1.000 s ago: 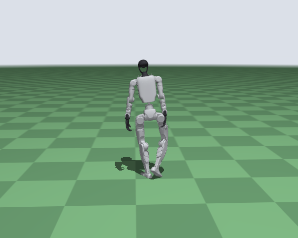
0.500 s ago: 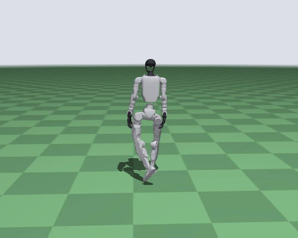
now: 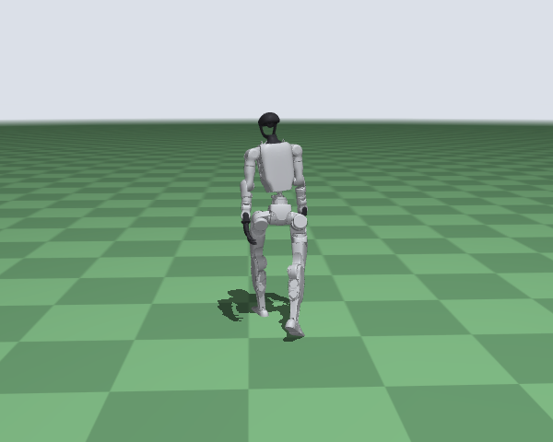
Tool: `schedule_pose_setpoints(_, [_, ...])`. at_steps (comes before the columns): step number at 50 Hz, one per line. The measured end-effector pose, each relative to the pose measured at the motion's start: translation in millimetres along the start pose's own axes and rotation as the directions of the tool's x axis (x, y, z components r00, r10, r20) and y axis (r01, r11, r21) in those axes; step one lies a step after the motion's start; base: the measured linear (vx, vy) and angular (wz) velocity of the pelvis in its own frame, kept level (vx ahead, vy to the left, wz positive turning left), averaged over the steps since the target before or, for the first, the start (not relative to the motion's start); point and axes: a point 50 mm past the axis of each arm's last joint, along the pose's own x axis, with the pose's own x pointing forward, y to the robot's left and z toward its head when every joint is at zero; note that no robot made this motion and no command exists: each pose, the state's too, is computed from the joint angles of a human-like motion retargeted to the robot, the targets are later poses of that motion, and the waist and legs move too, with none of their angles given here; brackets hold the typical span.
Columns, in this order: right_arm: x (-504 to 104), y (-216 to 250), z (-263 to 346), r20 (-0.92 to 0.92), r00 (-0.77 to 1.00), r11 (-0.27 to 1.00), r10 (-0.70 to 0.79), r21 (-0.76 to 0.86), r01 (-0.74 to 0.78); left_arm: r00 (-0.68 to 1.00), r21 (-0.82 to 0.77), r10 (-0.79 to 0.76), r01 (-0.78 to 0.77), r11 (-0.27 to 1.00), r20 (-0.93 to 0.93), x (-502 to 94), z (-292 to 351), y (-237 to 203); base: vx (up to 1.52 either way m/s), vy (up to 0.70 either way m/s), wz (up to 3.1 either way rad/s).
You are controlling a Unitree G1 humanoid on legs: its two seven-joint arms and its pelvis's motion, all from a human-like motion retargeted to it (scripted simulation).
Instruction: Walk run
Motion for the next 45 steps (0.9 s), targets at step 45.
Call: schedule_pose_setpoints(45, [-7.0,-34.9,14.2,0.028,0.994,0.992,-0.107,0.071,0.105,1.0,0.07,0.002,-0.002,0.998,-0.004,2.9,-13.9,2.6,0.94,-0.21,0.06])
